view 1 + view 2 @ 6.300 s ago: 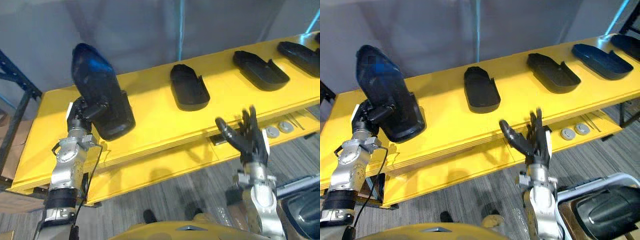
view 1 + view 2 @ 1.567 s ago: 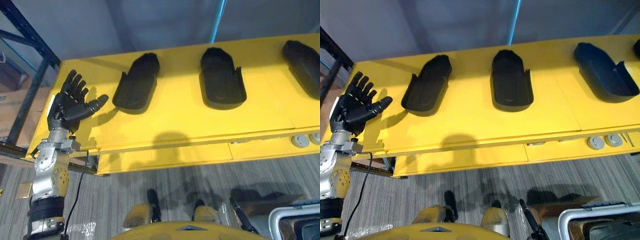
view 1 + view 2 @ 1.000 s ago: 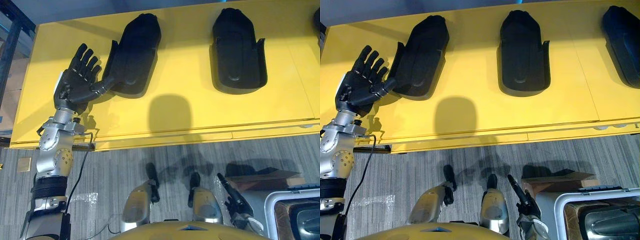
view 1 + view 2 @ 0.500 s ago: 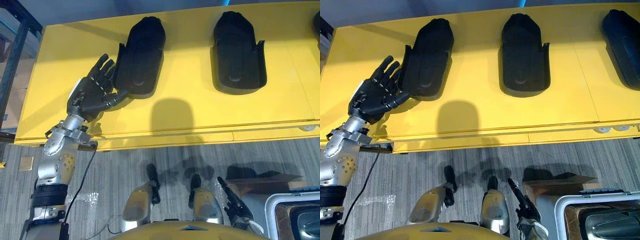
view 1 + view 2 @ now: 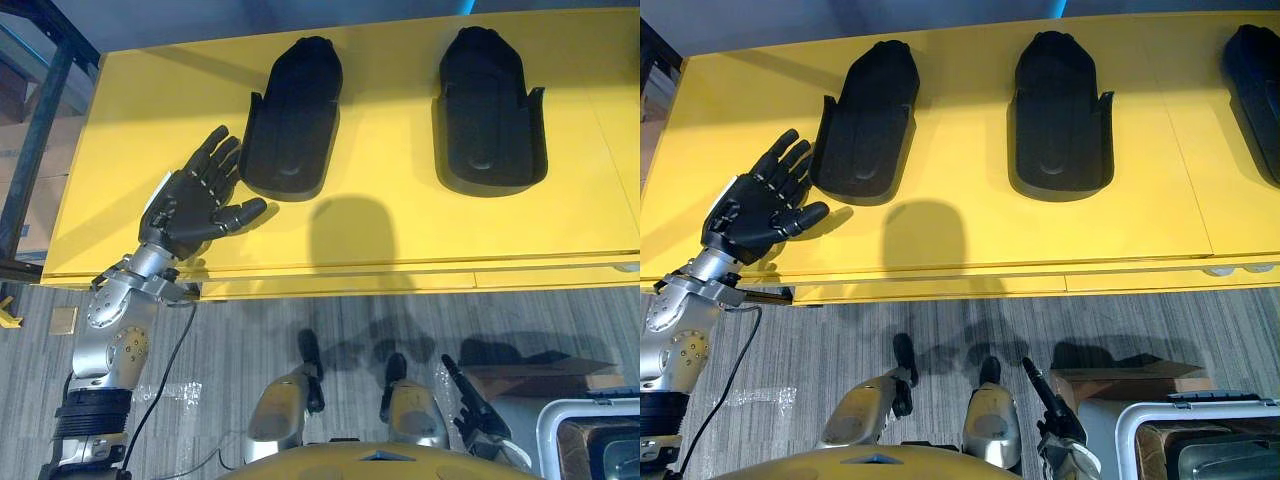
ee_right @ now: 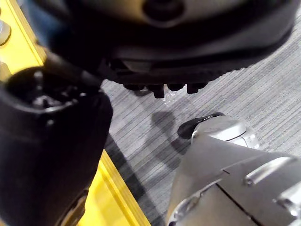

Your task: Walk over and take three plastic housings, then place them on the shelf

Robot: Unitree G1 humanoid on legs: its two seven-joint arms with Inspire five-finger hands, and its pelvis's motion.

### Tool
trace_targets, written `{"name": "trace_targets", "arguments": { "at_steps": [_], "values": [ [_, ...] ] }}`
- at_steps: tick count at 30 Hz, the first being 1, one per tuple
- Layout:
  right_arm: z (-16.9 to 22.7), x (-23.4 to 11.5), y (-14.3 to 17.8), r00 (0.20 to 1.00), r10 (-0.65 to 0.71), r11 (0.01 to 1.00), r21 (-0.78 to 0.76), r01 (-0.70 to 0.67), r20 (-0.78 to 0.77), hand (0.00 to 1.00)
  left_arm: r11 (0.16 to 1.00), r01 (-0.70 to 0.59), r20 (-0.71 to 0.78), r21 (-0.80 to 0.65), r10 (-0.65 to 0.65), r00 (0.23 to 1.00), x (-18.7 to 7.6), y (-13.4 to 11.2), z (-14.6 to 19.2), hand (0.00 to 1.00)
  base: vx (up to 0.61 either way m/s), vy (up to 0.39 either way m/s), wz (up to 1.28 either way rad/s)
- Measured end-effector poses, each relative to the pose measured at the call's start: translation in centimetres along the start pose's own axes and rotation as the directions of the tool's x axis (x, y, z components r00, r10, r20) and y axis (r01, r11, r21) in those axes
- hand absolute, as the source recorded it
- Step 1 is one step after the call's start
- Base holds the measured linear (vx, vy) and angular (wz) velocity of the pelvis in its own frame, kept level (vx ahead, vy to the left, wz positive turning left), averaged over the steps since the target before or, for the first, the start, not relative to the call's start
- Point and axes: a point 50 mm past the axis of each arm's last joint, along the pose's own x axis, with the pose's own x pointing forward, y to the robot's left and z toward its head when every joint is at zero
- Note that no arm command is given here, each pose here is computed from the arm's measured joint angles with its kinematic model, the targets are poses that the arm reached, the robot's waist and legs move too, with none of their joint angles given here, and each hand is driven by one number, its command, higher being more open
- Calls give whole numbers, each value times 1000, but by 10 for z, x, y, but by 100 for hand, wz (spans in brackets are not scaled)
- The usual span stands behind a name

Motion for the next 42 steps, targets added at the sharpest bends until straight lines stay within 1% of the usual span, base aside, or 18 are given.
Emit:
{"name": "trace_targets", "arguments": {
  "at_steps": [4,10,18,27,31,35,36,38,39,40,41,42],
  "values": [
    [-1,0,-3,1000,-10,1000,2,10,-9,100,1000,11,-16,-5,-11,1000,-6,-2,-3,100,2,1,1],
    [0,0,-6,1000,-24,1000,9,24,-9,100,998,51,-45,-23,-52,998,-5,-5,-6,100,1,2,1],
    [-1,0,-6,1000,-24,1000,9,25,-13,100,990,134,-71,-45,-137,988,1,-21,-10,100,0,0,0],
    [-2,0,-6,1000,-24,1000,9,24,-16,100,986,162,-93,-29,-164,982,5,-24,-9,100,0,0,0],
    [-2,0,-7,999,-44,999,9,44,-15,100,990,135,-96,-27,-137,986,5,-23,-10,100,3,1,-1],
    [-2,-1,-12,989,-149,988,31,149,-14,100,998,57,-119,13,-55,991,4,-18,-13,100,26,5,-5],
    [-1,-3,-19,970,-242,968,71,241,-1,100,997,-13,-131,72,22,991,1,-13,-14,100,51,6,-9],
    [4,-7,-26,938,-344,930,153,333,46,100,986,-97,-112,132,113,987,-4,-6,-13,100,41,8,-8],
    [11,-13,-32,894,-435,891,195,411,106,100,962,-198,-63,187,213,975,-13,1,-10,100,46,9,-6],
    [19,-21,-37,850,-500,857,237,458,163,100,930,-302,4,210,308,951,-23,9,-6,100,71,9,-5],
    [24,-25,-37,823,-534,837,258,482,195,100,911,-354,44,212,353,935,-28,12,-3,100,70,6,-1],
    [37,-35,-36,751,-599,797,296,526,277,100,869,-448,135,210,428,893,-38,17,4,100,65,9,0]
  ]
}}
